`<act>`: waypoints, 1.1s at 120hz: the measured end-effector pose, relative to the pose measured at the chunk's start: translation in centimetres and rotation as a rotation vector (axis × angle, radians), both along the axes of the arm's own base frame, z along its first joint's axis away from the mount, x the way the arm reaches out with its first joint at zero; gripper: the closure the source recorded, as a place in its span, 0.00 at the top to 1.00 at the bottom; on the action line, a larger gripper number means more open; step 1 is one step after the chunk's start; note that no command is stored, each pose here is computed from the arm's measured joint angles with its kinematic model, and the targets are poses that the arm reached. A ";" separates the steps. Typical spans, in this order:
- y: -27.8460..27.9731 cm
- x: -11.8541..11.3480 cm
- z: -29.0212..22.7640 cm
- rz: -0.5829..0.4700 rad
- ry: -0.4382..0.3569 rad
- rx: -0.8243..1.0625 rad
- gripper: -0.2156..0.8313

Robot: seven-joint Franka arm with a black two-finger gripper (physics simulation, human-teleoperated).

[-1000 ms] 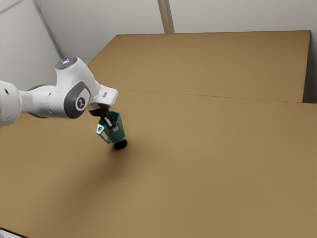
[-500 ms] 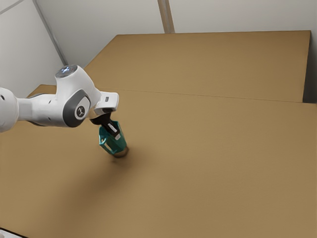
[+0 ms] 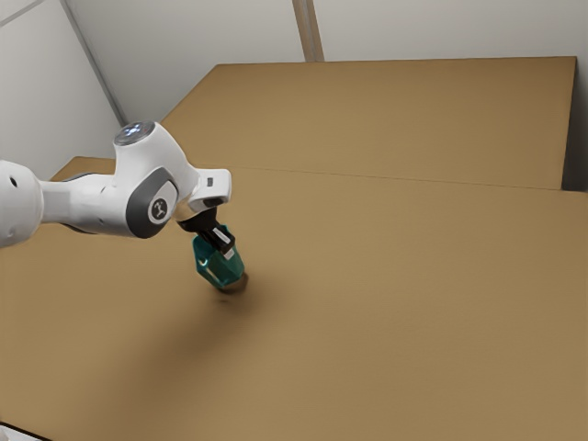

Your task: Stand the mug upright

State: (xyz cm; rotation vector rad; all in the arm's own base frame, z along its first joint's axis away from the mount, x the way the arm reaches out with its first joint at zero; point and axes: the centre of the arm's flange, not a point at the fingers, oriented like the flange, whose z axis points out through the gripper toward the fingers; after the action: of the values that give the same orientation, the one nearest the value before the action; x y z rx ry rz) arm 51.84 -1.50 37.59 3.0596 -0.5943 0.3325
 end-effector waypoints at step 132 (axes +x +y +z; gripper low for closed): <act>-5.2 -1.4 -0.6 0.064 0.145 -0.015 0.04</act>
State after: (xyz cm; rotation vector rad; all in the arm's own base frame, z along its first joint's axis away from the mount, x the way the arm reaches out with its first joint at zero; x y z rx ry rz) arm 50.45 -6.75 37.01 3.0591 -0.4855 0.1138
